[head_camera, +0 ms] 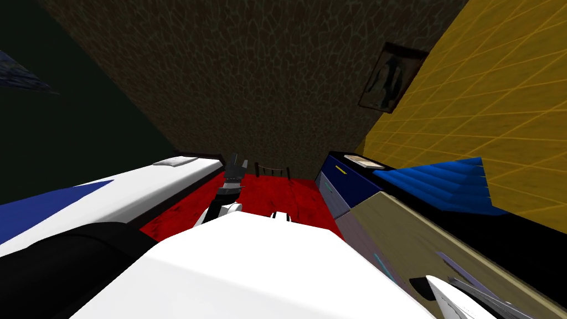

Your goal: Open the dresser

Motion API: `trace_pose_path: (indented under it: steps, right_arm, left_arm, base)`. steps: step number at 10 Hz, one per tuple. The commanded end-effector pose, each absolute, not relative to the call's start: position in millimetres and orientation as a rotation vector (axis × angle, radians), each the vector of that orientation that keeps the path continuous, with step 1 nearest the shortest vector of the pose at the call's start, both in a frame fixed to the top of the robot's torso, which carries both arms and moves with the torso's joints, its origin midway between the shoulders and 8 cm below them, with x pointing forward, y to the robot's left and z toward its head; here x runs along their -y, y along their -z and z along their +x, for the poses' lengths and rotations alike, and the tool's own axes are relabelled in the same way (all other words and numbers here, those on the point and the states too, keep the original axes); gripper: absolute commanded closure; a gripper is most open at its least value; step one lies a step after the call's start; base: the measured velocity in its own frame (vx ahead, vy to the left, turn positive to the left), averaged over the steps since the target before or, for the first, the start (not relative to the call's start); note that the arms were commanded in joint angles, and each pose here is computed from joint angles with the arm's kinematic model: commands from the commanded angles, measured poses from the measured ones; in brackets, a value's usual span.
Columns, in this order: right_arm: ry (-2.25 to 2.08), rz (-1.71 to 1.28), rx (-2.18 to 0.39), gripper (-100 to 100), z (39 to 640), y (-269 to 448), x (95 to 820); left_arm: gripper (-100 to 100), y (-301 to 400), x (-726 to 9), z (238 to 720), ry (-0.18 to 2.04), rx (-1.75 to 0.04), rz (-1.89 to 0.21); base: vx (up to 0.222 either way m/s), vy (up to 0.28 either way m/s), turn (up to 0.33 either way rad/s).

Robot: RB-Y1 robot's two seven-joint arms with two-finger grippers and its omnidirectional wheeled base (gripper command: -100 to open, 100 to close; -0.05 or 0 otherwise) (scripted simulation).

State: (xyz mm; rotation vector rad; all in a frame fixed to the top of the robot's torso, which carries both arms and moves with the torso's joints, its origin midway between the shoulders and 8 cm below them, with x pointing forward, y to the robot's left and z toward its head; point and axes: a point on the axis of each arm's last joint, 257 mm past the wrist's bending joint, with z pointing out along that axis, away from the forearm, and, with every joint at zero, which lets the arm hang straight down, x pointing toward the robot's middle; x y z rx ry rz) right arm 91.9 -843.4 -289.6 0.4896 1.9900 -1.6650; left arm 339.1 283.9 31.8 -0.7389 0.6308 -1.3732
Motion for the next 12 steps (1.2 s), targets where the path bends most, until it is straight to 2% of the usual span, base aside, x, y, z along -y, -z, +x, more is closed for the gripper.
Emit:
trace_pose_path:
  steps: [1, 4, 5, 8, 9, 10, 11, 12]
  right_arm:
    - [1.689, 0.519, -1.987, -100, 88.9, 284.6, 850.0]
    - [1.708, 0.548, -1.984, -100, 86.5, 280.2, 855.3]
    - [1.695, 0.527, -1.986, 100, 88.3, 283.4, 851.6]
    - [1.678, 0.495, -1.986, 100, 91.4, 285.2, 846.8]
    - [1.679, 0.496, -1.985, -100, 90.6, 285.1, 846.6]
    - [1.679, 0.496, -1.985, -100, 90.9, 285.0, 846.7]
    - [1.679, 0.496, -1.984, 100, 91.0, 284.6, 846.8]
    - [1.679, 0.496, -1.983, 100, 91.1, 284.4, 846.9]
  left_arm:
    - [0, -31.8, -283.9, 339.1, 1.373, -0.631, -0.739]
    - [0, -31.9, -283.8, 339.2, 1.373, -0.631, -0.739]
    - [0, -31.8, -283.9, 339.2, 1.373, -0.631, -0.739]
    - [0, -31.8, -283.9, 339.0, 1.373, -0.631, -0.739]
    - [0, -31.8, -283.9, 339.1, 1.373, -0.631, -0.739]
    - [0, -31.8, -283.9, 339.1, 1.373, -0.631, -0.739]
    - [0, -31.8, -283.9, 339.1, 1.373, -0.631, -0.739]
    - [0, -31.8, -283.9, 339.2, 1.373, -0.631, -0.739]
  base:
    - [-0.062, -0.007, 0.203]
    - [-0.133, -0.048, 0.164]
    - [0.045, 0.013, -0.213]
    - [0.121, 0.032, -0.181]
    - [0.018, 0.011, 0.011]
    - [0.011, 0.004, -0.002]
    - [0.000, 0.000, 0.000]
    - [0.000, 0.000, 0.000]
